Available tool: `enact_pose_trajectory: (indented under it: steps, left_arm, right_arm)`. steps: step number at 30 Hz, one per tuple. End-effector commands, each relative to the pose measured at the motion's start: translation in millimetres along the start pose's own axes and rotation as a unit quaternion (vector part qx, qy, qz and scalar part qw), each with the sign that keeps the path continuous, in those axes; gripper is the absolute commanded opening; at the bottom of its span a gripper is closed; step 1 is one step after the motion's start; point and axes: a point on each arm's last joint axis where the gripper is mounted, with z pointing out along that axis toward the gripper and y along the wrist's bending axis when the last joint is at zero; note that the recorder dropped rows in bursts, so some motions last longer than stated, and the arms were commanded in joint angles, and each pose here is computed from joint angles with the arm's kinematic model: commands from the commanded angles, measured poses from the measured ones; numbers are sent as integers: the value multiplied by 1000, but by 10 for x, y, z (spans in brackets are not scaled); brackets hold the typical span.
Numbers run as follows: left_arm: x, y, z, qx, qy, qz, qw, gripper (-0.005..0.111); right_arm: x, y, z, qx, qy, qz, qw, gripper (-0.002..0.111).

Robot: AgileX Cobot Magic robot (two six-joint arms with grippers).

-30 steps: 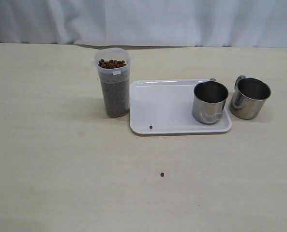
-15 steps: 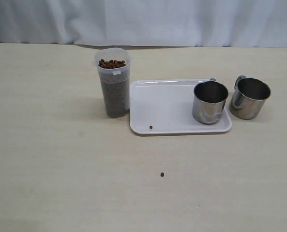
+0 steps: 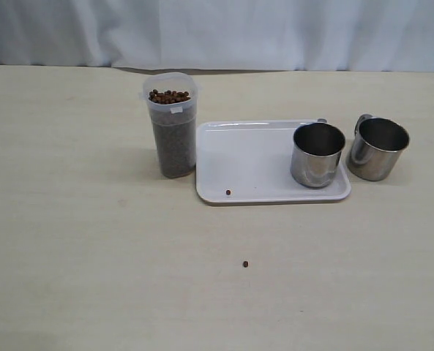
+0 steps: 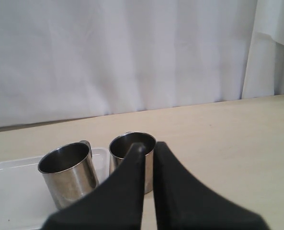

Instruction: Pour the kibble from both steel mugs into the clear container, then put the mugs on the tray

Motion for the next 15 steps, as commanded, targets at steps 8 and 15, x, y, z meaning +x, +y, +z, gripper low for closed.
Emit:
enact_pose_trajectory:
  steps: [8,15]
  left_arm:
    - [-7,20,-2,-18,-7,6,1000,0]
    - [-8,14,-2,-12,-8,6,1000,0]
  right_arm:
    - [8,1,0,-2,-2,-8,1000,5]
    - [8,1,0,-2,-2,-8,1000,5]
